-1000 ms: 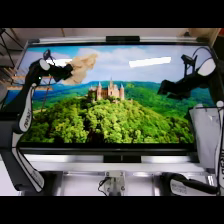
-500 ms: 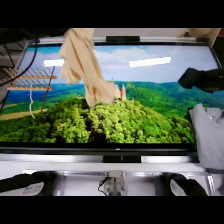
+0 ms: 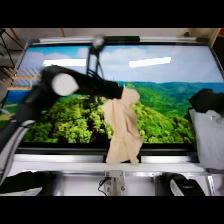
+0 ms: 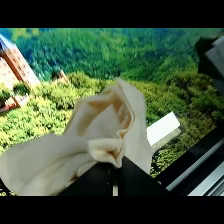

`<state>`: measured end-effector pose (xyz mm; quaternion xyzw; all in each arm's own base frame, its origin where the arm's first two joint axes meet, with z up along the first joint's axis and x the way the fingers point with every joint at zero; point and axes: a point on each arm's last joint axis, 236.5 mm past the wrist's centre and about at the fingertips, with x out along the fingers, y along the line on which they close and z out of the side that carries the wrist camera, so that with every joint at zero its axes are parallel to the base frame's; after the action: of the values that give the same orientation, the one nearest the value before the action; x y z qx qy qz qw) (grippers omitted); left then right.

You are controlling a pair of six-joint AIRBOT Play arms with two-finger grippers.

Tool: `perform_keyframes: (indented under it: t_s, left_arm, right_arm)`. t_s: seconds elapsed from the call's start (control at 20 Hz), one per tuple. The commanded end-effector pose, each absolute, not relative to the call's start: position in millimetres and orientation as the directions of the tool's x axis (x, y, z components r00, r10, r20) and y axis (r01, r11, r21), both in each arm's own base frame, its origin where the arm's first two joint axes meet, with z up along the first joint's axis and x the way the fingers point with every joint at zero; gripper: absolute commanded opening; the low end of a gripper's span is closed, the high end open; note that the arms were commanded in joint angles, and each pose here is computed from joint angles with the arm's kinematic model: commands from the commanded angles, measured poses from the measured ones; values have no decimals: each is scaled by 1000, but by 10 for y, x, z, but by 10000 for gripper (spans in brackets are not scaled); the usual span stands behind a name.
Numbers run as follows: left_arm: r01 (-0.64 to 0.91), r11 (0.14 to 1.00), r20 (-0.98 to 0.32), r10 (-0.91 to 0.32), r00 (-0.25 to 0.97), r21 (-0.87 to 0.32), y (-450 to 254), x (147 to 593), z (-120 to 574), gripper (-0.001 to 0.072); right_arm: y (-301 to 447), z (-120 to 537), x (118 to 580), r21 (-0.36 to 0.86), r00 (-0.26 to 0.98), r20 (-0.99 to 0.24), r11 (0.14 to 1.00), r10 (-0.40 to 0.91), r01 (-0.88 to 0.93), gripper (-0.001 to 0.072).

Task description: Fold the shirts.

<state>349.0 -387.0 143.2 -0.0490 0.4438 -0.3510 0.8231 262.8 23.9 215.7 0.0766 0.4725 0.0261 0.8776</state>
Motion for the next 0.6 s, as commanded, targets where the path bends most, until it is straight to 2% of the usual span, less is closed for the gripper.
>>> perform_keyframes:
  t_s: [0.0,0.05,0.1,0.15,0.3,0.35,0.45,0.55]
  left_arm:
    - [371,778,-779,-598,189,-507,-4217,3353,390,103]
    - [327,775,-780,-608,150,-541,-4238,3365,297,336]
    - [287,774,-779,-615,123,-565,-4193,3415,289,618]
    - [280,780,-789,-604,108,-559,-4046,3493,331,675]
    - [317,809,-848,-529,26,-495,-3306,3602,545,671]
    - [316,823,-872,-489,-30,-473,-3009,3522,572,666]
    - [332,830,-894,-416,-170,-449,-2609,3197,531,597]
    - [308,841,-892,-384,-238,-444,-2478,2868,338,598]
  right_arm:
    - [337,1533,2596,200,439,-884,979,162,41,585]
    - [369,1333,2607,214,413,-893,976,176,45,585]
    - [402,1135,2599,227,382,-904,973,191,50,586]
    - [419,958,2564,231,337,-920,971,199,56,586]
    - [484,581,2554,244,228,-946,969,230,35,586]
    - [512,472,2613,256,205,-948,966,243,38,587]
    - [575,255,2780,285,169,-947,957,273,53,587]
    - [668,-6,2917,324,118,-942,944,315,58,586]
